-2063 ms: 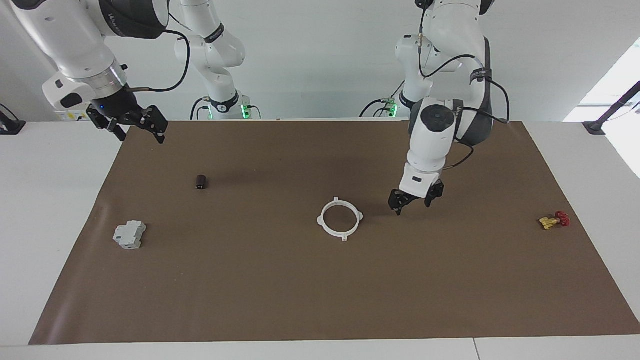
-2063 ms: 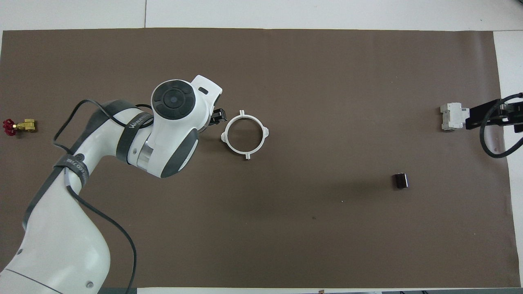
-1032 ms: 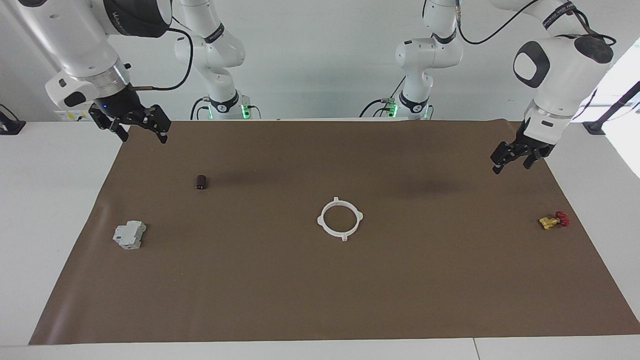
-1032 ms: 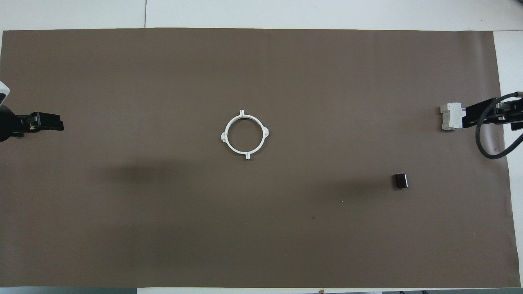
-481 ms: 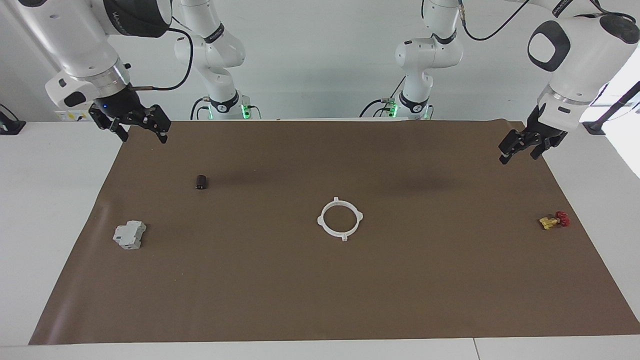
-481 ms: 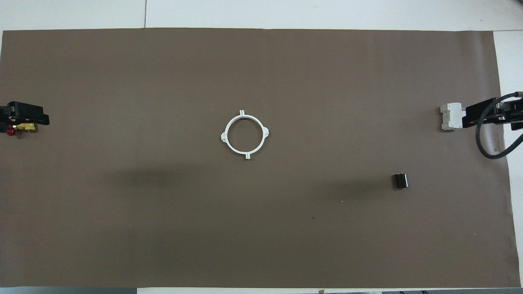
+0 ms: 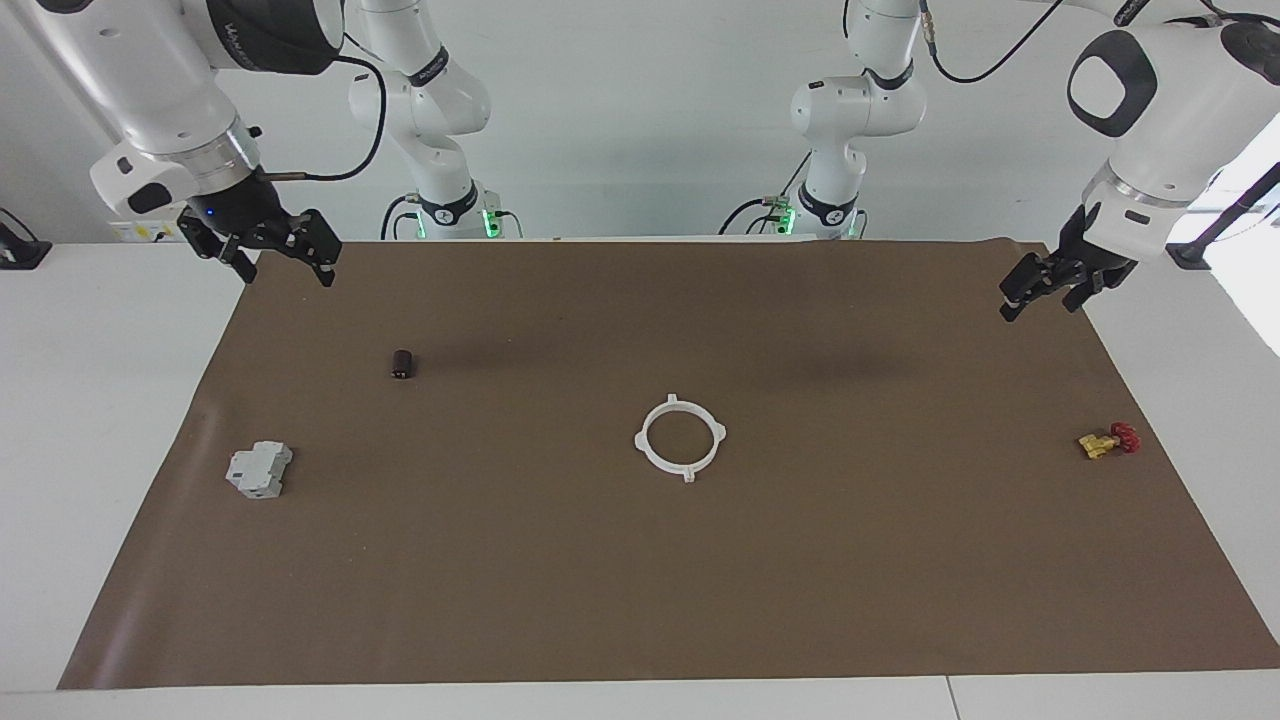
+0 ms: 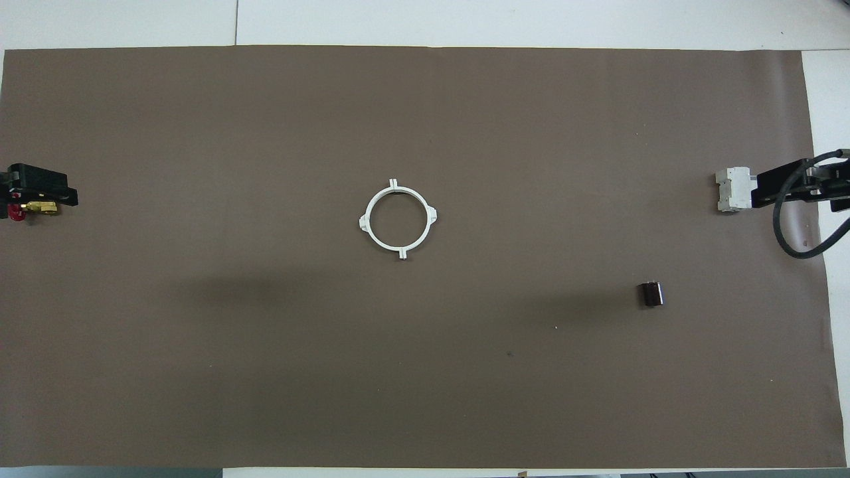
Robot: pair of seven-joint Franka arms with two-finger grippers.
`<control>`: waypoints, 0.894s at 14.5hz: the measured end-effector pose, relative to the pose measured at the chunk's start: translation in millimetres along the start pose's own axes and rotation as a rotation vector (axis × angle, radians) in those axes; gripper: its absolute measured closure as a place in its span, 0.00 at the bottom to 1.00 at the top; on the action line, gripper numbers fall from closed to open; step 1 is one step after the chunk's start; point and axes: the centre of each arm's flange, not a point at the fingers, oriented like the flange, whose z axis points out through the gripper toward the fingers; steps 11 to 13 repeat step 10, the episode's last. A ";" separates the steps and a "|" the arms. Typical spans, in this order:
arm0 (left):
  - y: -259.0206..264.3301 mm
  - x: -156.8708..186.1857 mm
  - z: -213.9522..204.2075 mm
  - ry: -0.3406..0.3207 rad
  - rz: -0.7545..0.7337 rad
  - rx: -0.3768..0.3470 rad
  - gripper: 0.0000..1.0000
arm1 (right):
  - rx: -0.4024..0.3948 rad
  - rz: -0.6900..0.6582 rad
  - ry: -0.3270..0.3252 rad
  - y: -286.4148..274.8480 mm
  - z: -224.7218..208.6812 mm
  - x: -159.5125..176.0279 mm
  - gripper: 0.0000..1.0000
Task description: Assemble drain pipe with both arms
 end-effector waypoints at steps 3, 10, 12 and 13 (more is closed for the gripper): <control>0.0 -0.5 0.9 -0.005 0.000 0.000 0.00 | 0.000 0.000 0.000 0.0 0.0 0.0 0.00; -0.5 -3.9 2.3 -0.031 0.008 0.010 0.00 | 0.000 0.000 0.001 -0.2 -0.3 0.0 0.00; -0.5 -3.9 2.3 -0.031 0.008 0.010 0.00 | 0.000 0.000 0.001 -0.2 -0.3 0.0 0.00; -0.5 -3.9 2.3 -0.031 0.008 0.010 0.00 | 0.000 0.000 0.001 -0.2 -0.3 0.0 0.00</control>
